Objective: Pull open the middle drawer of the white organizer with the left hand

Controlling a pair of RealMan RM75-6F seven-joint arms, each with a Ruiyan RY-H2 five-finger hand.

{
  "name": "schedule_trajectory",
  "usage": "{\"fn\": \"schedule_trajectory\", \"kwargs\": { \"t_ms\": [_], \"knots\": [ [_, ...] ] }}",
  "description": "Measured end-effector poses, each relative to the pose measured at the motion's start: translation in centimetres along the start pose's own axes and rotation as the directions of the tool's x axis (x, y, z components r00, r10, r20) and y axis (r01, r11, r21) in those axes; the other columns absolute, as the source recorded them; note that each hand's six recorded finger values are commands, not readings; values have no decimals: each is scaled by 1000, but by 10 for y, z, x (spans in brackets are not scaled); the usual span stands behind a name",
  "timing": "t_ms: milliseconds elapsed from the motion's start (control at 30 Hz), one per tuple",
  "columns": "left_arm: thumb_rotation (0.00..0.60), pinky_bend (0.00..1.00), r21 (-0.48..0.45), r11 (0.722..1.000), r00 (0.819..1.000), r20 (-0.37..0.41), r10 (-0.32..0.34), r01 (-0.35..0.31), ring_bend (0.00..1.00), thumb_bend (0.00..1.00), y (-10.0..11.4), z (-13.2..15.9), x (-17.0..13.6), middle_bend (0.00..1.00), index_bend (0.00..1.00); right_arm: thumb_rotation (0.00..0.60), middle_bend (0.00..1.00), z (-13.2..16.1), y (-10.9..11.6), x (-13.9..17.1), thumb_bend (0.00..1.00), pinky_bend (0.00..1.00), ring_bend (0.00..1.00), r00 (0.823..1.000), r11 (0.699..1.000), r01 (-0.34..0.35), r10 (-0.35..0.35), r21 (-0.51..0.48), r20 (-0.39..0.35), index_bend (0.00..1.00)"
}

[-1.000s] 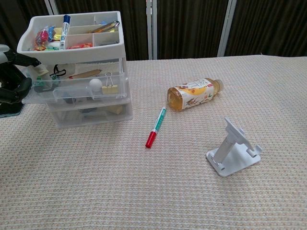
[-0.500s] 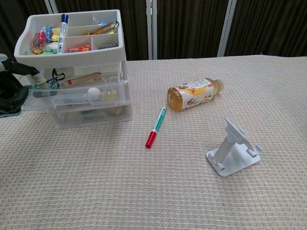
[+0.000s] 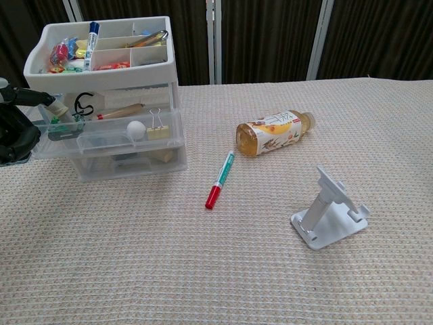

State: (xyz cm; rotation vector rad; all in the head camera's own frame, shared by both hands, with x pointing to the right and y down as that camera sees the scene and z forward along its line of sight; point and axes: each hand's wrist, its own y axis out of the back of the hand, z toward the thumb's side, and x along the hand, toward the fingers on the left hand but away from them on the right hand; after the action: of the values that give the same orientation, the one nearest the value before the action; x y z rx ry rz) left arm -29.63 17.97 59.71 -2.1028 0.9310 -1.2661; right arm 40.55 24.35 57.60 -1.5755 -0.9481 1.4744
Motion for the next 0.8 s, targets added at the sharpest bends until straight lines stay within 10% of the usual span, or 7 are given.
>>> {"fn": "schedule_trajectory", "kwargs": {
  "t_ms": [800],
  "knots": [
    [600, 678, 30, 999, 998, 59, -35, 33, 829, 773, -11, 6, -23, 801, 317, 600, 0, 1, -1, 1, 14, 0, 0, 1000, 1000, -4, 4, 3, -2, 56]
  ]
}}
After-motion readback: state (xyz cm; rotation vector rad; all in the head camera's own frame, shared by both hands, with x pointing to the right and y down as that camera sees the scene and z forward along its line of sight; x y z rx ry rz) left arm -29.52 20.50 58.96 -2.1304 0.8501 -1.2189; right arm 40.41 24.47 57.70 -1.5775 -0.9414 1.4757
